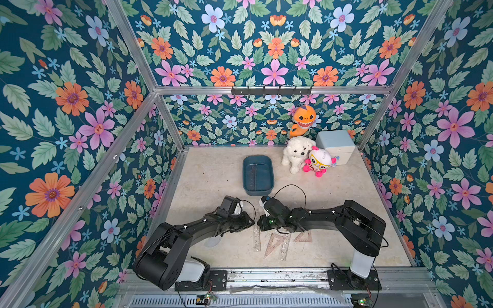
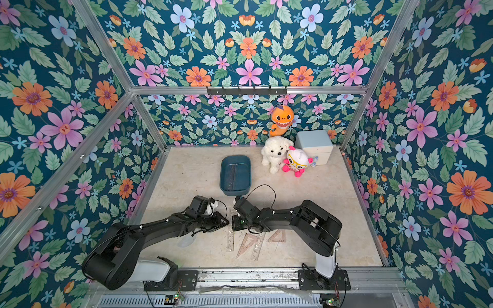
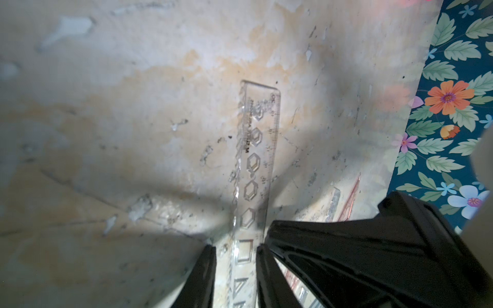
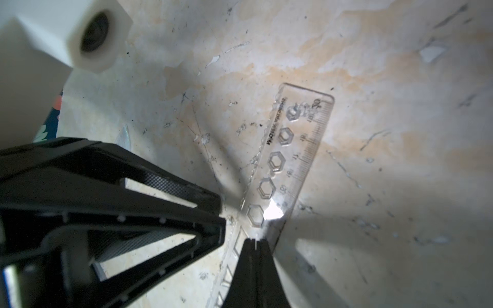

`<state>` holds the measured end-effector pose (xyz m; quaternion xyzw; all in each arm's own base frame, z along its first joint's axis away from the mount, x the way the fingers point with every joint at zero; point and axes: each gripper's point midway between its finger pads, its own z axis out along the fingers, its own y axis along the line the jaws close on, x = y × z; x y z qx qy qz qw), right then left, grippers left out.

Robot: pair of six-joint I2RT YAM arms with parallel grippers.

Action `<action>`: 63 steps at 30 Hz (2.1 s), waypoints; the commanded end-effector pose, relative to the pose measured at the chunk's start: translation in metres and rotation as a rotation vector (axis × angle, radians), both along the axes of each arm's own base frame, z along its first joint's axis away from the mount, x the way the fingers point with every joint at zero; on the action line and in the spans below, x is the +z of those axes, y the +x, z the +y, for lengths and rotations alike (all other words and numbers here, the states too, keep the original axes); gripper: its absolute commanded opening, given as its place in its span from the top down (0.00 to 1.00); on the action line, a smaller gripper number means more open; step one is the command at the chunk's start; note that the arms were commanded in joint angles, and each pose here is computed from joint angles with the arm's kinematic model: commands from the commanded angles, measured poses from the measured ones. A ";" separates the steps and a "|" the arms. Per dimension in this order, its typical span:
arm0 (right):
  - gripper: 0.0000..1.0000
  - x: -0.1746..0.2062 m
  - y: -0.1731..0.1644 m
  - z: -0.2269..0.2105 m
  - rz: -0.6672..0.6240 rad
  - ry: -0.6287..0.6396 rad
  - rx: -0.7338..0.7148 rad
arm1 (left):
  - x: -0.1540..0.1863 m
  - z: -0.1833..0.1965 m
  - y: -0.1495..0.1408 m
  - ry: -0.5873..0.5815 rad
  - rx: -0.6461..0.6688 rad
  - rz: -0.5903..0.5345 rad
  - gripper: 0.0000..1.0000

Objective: Put the scattered rulers into the storage box
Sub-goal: Pick up the ruler from the center of the board.

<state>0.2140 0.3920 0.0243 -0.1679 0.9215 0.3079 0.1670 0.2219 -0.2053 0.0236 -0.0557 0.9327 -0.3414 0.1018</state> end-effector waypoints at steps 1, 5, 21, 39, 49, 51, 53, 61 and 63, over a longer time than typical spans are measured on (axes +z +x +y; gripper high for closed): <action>1.00 -0.002 -0.001 0.004 0.004 0.008 0.015 | -0.008 0.006 -0.004 0.034 0.010 0.025 0.68; 1.00 -0.006 -0.003 0.001 0.013 0.000 0.009 | -0.008 0.006 -0.004 0.032 0.008 0.027 0.68; 1.00 -0.027 -0.006 -0.014 0.037 -0.031 -0.015 | -0.014 0.000 -0.003 0.002 0.002 0.043 0.67; 1.00 -0.040 -0.007 -0.019 0.061 -0.025 -0.022 | -0.009 -0.010 0.001 -0.031 -0.002 0.022 0.90; 1.00 0.005 0.004 -0.007 0.012 0.084 -0.004 | -0.015 -0.007 0.001 -0.009 0.005 0.029 1.00; 1.00 0.015 0.006 -0.003 -0.002 0.103 0.006 | -0.015 -0.006 0.001 -0.006 0.008 0.028 1.00; 1.00 0.017 0.006 -0.003 -0.004 0.109 0.007 | -0.015 -0.006 0.001 -0.005 0.008 0.027 1.00; 1.00 0.000 -0.001 -0.006 0.035 0.090 0.013 | -0.013 -0.005 0.001 -0.004 0.007 0.021 1.00; 1.00 -0.004 -0.002 -0.008 0.041 0.083 0.012 | -0.014 -0.005 0.001 -0.003 0.006 0.022 1.00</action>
